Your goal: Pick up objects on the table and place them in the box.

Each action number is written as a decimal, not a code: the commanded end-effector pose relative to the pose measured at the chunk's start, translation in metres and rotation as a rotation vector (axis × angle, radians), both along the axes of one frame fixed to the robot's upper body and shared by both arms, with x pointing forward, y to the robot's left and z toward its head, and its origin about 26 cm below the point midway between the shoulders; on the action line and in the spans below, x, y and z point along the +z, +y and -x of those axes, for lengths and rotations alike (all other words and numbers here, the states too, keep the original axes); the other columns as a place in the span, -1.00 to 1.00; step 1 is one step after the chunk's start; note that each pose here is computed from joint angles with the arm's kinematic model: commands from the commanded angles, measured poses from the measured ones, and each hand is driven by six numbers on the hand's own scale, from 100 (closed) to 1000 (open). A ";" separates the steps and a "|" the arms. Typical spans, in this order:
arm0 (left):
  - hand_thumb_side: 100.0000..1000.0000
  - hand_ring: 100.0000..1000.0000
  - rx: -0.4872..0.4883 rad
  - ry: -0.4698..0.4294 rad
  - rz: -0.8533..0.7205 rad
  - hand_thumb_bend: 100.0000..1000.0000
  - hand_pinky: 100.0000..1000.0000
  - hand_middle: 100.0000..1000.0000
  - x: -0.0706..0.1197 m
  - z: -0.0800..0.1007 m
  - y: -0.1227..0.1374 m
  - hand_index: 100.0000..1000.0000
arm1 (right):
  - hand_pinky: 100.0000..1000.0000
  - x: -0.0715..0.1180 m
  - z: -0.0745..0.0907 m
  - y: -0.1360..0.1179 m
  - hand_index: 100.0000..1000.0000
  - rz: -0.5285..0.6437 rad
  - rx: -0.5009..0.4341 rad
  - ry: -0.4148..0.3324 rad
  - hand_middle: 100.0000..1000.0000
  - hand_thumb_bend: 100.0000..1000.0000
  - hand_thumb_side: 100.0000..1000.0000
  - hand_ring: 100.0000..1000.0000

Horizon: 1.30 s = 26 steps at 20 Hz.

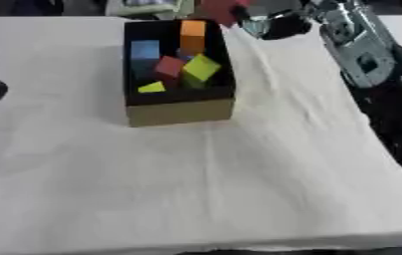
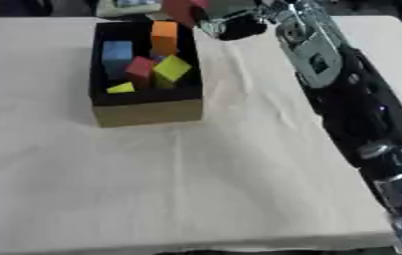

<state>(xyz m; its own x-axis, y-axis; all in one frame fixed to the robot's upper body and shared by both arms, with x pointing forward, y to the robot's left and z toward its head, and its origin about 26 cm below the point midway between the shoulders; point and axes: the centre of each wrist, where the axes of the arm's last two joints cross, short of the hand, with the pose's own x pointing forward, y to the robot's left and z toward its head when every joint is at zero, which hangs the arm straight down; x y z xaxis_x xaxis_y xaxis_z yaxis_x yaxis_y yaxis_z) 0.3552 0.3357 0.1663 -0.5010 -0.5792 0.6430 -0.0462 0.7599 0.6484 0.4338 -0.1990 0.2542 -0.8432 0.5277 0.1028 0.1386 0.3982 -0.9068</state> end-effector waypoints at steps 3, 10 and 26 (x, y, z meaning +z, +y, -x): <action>0.34 0.36 0.003 -0.031 0.003 0.52 0.65 0.19 0.010 0.000 0.002 0.67 | 0.15 0.005 -0.002 0.021 0.59 0.058 0.069 0.010 0.04 -1.00 -0.93 0.02; 0.34 0.36 0.003 -0.030 0.012 0.52 0.65 0.19 0.009 -0.001 0.001 0.67 | 0.22 -0.016 -0.013 0.031 0.86 0.103 0.062 0.068 0.39 -0.82 -0.64 0.23; 0.34 0.36 0.026 -0.033 0.019 0.51 0.65 0.18 0.008 0.002 0.006 0.67 | 0.54 -0.004 -0.001 0.018 1.00 -0.034 0.009 -0.067 0.99 -0.26 -0.27 0.83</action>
<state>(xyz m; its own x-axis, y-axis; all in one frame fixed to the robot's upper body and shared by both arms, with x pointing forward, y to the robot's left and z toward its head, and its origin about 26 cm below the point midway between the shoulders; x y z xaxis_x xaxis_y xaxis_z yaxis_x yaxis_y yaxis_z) 0.3547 0.3359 0.1642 -0.4956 -0.5674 0.6576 -0.0571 0.7767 0.6272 0.4381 -0.1743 0.2309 -0.8508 0.5161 0.0988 0.1442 0.4100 -0.9006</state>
